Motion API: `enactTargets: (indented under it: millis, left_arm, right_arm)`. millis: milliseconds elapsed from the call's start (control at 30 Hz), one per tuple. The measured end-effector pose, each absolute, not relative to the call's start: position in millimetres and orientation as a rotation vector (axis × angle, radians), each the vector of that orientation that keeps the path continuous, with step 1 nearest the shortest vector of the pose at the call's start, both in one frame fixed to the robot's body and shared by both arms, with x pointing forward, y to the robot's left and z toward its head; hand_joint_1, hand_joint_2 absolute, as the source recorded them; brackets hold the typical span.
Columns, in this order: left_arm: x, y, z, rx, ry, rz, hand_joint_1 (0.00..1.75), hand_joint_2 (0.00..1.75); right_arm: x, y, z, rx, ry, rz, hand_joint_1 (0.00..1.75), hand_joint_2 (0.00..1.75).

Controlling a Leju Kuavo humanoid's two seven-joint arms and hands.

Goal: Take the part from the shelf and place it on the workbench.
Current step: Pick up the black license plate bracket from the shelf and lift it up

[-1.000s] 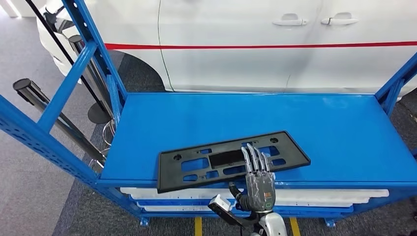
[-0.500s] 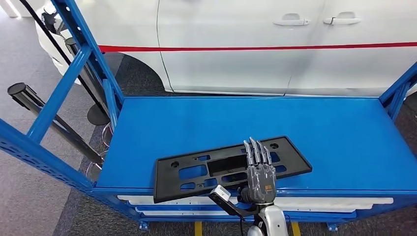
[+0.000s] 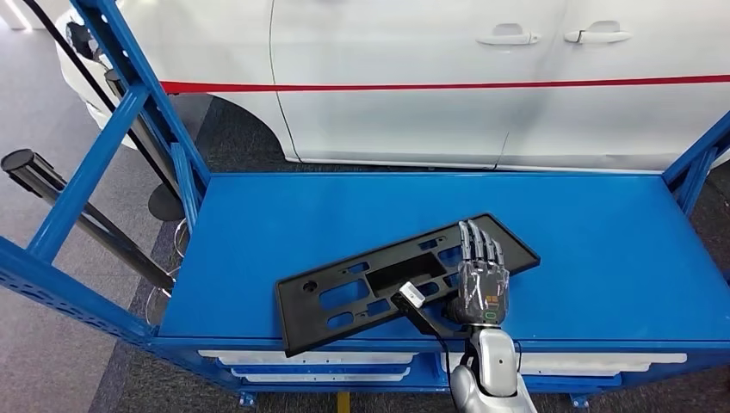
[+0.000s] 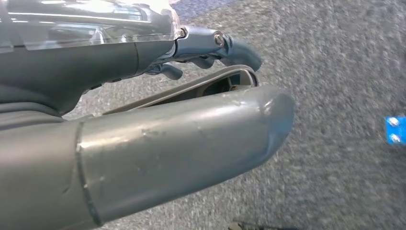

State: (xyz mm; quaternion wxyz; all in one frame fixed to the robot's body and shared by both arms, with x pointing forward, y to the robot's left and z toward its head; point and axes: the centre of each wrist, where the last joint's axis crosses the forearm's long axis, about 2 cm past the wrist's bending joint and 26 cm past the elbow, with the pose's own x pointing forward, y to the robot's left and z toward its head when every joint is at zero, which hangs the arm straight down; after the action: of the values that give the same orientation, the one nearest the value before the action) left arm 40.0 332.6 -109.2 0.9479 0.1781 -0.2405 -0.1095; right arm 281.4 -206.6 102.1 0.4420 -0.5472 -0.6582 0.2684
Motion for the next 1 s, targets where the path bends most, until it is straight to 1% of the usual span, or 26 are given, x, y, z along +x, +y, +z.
enactTargets:
  millis: [367,633,800,1000]
  left_arm:
    - [41,326,-110,0.344,-0.503,-0.239,0.0,0.0]
    - [42,320,-110,0.33,-0.504,-0.241,0.0,0.0]
    - [40,319,-110,0.326,-0.501,-0.241,0.0,0.0]
    - [41,316,-110,0.321,-0.509,-0.24,0.0,0.0]
  right_arm:
    - [281,-219,88,-1.385,-1.592,0.766,1.67,1.75]
    - [282,-220,88,-1.407,-1.59,0.794,1.69,1.75]
    - [279,-221,82,-1.402,-1.573,0.813,1.65,1.75]
    - [277,-225,79,-1.386,-1.575,0.821,1.75,1.75]
